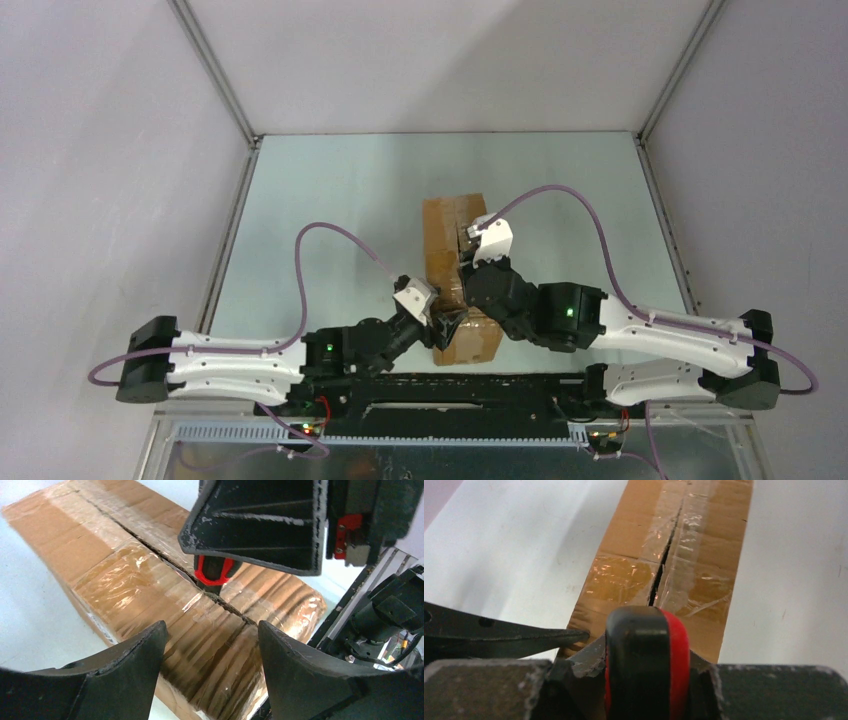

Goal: Unpack the express box
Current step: Cut the express box at the center of the board.

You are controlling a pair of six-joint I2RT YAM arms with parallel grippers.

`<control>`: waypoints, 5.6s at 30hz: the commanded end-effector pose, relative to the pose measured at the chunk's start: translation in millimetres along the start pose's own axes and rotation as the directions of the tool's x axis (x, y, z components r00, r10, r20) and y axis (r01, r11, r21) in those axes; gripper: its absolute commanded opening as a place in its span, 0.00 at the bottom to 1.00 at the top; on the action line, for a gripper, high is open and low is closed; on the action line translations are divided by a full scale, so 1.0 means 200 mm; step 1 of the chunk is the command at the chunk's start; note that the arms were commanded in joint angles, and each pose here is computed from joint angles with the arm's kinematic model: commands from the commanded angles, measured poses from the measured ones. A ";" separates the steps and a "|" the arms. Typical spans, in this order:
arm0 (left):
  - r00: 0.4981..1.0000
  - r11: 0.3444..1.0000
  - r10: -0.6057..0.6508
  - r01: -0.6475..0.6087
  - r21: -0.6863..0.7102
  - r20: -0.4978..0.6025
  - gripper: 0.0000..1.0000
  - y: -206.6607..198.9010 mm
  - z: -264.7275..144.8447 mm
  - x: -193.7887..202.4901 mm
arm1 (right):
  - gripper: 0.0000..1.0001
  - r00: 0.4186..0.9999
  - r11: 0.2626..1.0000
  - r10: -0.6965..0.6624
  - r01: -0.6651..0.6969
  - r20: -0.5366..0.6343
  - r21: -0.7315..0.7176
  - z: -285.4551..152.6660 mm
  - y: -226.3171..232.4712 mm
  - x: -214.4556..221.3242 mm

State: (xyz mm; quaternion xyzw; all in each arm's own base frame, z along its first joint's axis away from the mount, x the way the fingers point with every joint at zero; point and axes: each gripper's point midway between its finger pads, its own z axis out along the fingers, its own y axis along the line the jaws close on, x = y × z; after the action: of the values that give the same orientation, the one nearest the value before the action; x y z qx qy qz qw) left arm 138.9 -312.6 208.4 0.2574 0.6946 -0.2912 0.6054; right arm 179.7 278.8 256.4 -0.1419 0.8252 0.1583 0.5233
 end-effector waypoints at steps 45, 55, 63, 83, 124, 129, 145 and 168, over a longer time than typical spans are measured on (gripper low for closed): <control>0.748 0.580 -0.662 0.463 -0.670 -0.056 1.00 0.86 -0.01 -0.21 | 0.00 0.986 0.914 -0.140 0.164 0.090 -0.371 0.10 0.30 0.10; 0.706 0.530 -0.707 0.556 -0.640 0.028 1.00 0.98 0.07 -0.12 | 0.00 0.986 0.911 -0.141 0.165 0.089 -0.377 0.13 0.31 0.10; 0.563 0.447 -0.813 0.767 -0.460 0.149 1.00 1.00 0.19 0.05 | 0.00 0.990 0.913 -0.127 0.143 0.067 -0.381 0.15 0.33 0.11; 0.547 0.115 -0.716 0.705 -0.700 0.433 0.97 1.29 -0.02 0.46 | 0.00 0.998 0.979 -0.037 0.025 -0.056 -0.203 0.01 0.26 0.01; 0.625 -0.004 -0.635 0.585 -0.811 0.454 0.97 1.31 -0.18 0.63 | 0.00 0.987 0.990 0.079 -0.062 0.138 -0.125 -0.15 0.07 -0.35; 0.635 -0.006 -0.622 0.582 -0.813 0.458 0.97 1.30 -0.20 0.63 | 0.00 0.970 0.985 0.136 -0.110 0.202 -0.135 -0.23 -0.02 -0.41; 0.668 0.054 -0.585 0.597 -0.800 0.459 0.97 1.26 -0.19 0.48 | 0.00 0.979 0.987 0.126 -0.107 0.161 -0.124 -0.18 -0.03 -0.18; 0.787 0.325 -0.523 0.540 -0.776 0.329 0.99 1.17 -0.07 -0.05 | 0.00 0.948 0.990 0.059 -0.014 0.314 -0.142 -0.18 0.02 -0.33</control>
State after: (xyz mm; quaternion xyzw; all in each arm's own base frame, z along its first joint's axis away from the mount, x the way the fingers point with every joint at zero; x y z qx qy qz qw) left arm 309.6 -142.4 187.9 -0.4153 0.7213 -0.1594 0.5309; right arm 170.1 276.5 321.1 -0.1584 0.7267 0.2322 0.6269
